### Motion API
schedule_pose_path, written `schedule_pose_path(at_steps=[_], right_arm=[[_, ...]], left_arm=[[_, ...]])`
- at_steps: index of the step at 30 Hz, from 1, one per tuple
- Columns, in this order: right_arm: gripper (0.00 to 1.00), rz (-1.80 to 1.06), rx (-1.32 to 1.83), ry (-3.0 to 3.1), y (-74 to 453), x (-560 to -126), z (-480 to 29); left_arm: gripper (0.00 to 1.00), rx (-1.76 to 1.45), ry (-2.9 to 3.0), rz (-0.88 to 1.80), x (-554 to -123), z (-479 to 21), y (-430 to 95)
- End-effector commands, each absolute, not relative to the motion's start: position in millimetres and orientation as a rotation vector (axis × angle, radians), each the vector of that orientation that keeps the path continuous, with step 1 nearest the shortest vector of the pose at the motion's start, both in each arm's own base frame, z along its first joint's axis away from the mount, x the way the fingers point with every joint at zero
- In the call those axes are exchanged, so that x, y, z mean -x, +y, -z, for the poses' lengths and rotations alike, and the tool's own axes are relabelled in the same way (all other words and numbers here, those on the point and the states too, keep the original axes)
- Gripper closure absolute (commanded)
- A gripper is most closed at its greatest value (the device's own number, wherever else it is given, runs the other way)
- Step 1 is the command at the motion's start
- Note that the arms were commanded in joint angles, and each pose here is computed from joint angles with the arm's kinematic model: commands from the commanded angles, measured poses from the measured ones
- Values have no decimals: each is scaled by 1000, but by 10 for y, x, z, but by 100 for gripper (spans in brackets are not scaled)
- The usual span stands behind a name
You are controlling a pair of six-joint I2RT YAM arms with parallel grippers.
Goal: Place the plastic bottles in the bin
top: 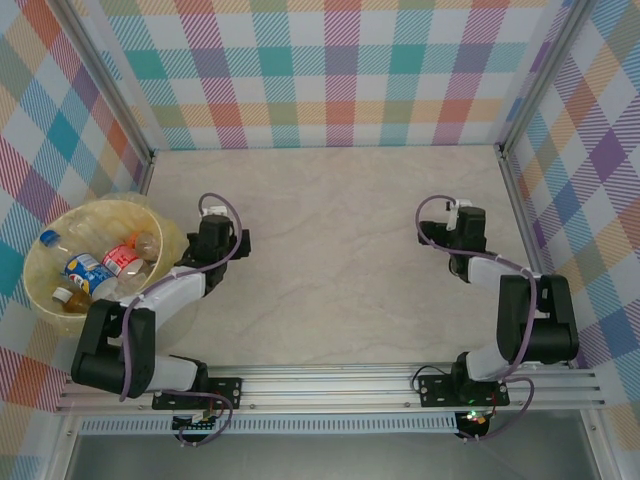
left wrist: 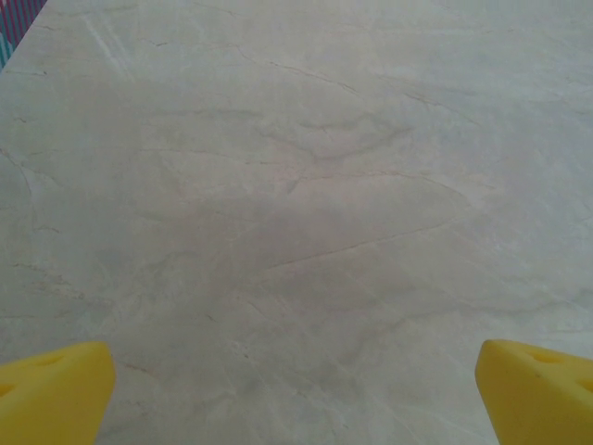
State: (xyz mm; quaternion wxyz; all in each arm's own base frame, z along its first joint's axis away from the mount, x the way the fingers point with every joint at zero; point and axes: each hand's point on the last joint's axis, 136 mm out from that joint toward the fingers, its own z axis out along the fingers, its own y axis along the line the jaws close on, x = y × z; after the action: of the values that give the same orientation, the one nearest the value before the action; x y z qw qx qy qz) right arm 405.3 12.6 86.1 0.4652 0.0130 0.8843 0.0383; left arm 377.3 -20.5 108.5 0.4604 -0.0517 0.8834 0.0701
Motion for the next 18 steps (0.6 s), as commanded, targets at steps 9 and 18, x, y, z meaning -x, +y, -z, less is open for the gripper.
schedule_pose_path(at_steps=[9,18], right_arm=[[0,-152,46,1948,232,-3985,-916],[0,-150,46,1946,229,-3978,-921]], left_arm=[[0,93,2063,-24,-3916,-972,-148],[0,131,1940,-52,-3915,-827,-55]])
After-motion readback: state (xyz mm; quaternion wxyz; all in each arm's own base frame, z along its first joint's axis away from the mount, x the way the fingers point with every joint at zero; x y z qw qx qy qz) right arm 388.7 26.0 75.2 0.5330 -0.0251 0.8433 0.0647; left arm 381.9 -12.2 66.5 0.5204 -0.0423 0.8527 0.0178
